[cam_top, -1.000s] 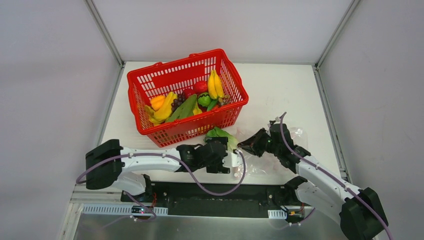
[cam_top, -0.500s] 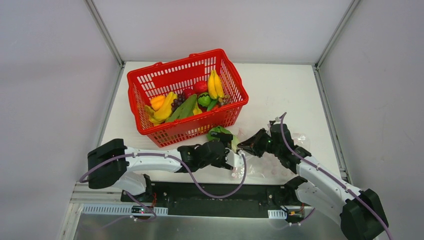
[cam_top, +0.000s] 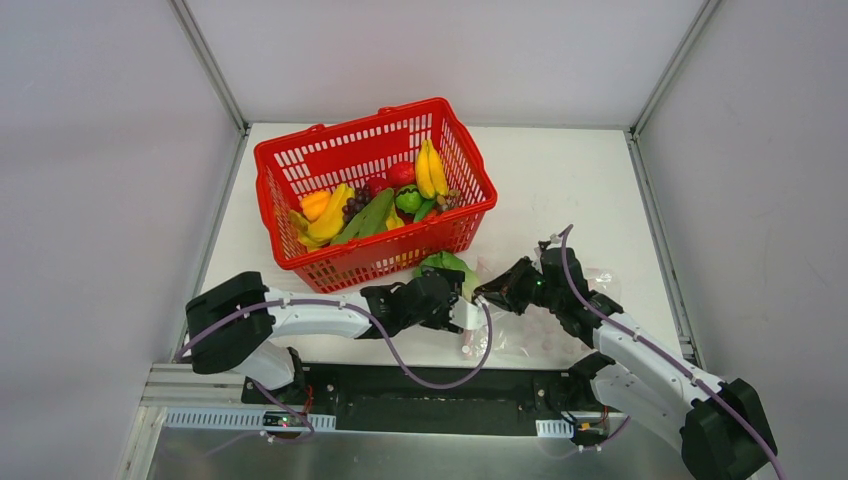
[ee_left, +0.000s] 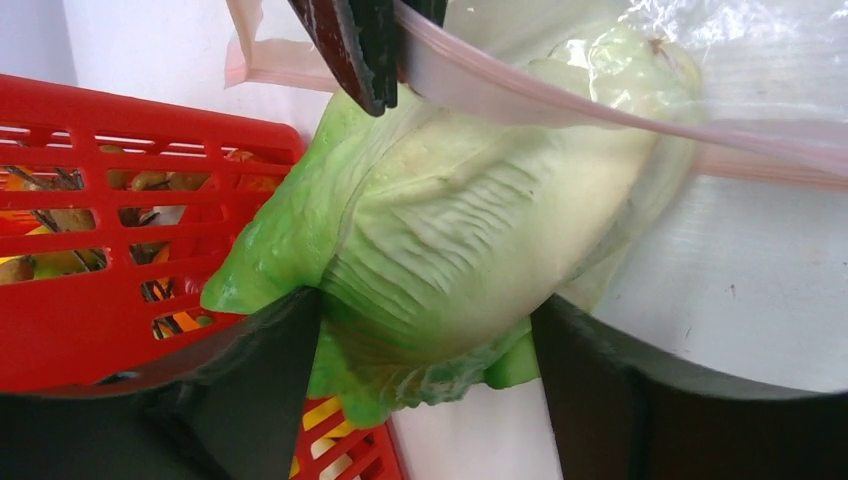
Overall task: Place the food in the zip-top bag and seal the zipper
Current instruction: Place the fake vegetable in the zipper food storage bag.
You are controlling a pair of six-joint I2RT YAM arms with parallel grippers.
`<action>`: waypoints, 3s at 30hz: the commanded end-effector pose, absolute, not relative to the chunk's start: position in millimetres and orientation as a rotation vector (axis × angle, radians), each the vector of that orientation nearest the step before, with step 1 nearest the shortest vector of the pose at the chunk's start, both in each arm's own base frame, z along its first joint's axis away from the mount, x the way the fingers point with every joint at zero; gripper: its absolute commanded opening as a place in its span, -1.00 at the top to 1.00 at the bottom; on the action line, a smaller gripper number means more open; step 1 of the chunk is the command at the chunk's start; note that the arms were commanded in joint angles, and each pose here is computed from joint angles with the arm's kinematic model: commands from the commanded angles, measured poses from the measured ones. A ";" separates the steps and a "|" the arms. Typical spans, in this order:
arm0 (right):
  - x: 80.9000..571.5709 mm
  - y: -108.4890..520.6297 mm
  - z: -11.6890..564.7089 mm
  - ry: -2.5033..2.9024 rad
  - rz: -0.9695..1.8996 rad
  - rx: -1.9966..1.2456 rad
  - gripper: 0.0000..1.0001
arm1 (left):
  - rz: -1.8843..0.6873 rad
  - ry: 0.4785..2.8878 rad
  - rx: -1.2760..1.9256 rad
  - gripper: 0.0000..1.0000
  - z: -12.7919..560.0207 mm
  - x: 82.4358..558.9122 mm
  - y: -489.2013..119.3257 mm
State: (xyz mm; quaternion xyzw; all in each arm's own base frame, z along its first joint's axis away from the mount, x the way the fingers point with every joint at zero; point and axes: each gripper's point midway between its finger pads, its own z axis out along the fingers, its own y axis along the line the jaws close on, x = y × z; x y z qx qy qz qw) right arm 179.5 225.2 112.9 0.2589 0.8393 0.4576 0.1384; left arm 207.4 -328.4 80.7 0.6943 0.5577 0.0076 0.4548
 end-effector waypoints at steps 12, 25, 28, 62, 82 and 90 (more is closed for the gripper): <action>185.1 225.8 123.9 2.379 1.350 0.742 0.77 | -0.131 1.405 1.721 1.00 80.5 192.1 -340.1; 188.6 236.3 175.0 2.288 1.449 0.545 0.80 | -0.323 1.781 1.485 1.00 136.9 174.2 -359.5; 191.8 228.0 177.9 2.269 1.373 0.544 0.79 | -0.276 1.904 1.417 1.00 132.5 175.9 -356.6; 154.8 168.4 150.3 2.412 0.889 0.170 -0.48 | -0.398 2.340 0.729 1.00 105.9 200.3 -385.9; 141.5 142.6 106.9 2.470 0.705 0.566 -0.06 | -0.432 2.357 0.777 1.00 100.2 201.4 -403.3; 160.6 159.5 97.1 2.382 0.666 0.494 0.14 | -0.433 2.373 0.804 1.00 97.1 201.0 -406.1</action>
